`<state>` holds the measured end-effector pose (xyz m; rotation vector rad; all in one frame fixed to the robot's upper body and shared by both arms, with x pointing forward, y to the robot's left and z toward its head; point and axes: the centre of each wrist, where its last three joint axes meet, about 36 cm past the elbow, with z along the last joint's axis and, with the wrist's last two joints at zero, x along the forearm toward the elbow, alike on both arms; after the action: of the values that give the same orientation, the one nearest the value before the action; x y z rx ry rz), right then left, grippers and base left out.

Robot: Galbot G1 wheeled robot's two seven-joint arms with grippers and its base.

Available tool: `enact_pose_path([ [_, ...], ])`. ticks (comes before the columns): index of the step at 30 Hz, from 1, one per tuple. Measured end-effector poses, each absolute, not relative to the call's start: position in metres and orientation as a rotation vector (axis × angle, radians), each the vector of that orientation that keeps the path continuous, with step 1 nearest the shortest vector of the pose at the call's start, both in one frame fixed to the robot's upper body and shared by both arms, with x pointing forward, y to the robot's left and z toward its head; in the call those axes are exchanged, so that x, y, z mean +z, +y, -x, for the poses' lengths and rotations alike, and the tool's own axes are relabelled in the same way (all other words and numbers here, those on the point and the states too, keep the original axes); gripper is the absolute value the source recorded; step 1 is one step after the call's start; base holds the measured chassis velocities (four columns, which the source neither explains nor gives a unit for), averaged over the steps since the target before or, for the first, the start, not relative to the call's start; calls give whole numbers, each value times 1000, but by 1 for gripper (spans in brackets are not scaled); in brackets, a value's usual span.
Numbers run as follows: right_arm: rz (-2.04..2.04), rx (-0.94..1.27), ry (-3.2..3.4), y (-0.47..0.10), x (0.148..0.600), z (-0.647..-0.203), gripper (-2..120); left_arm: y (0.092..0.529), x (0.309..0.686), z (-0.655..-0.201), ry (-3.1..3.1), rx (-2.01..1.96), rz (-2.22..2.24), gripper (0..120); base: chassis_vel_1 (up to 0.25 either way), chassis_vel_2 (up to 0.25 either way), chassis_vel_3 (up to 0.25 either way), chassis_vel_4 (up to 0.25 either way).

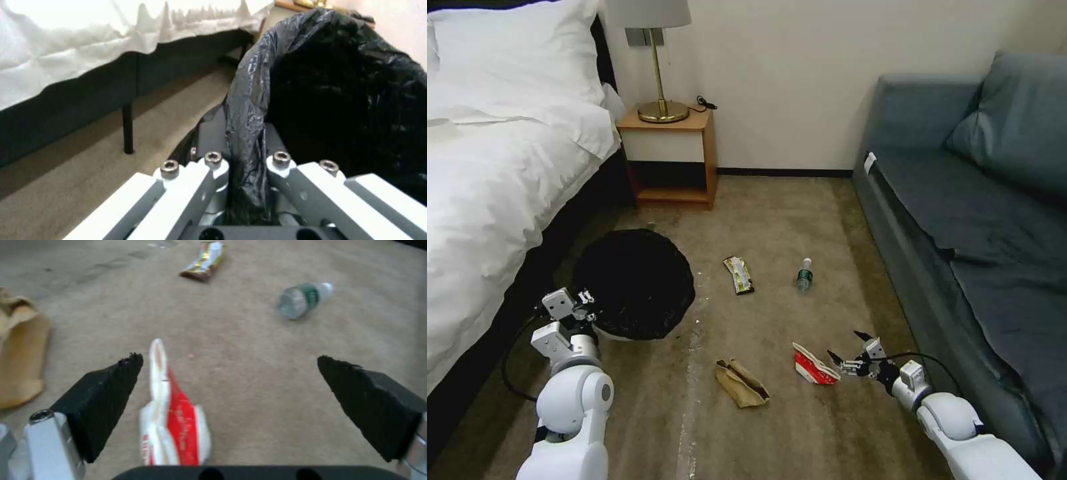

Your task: Pick up the trash bin, then pick up the garbage on the floor and place it into the trash bin.

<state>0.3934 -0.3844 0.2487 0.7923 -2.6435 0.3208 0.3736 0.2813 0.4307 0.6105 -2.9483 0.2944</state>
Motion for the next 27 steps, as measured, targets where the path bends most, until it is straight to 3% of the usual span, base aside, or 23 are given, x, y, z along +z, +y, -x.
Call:
enact_pose_path([
  [27, -1023, 253, -2452, -358, 174, -419, 100, 292, 439, -374, -2930, 241, -512, 4, 0, 0, 0, 0],
])
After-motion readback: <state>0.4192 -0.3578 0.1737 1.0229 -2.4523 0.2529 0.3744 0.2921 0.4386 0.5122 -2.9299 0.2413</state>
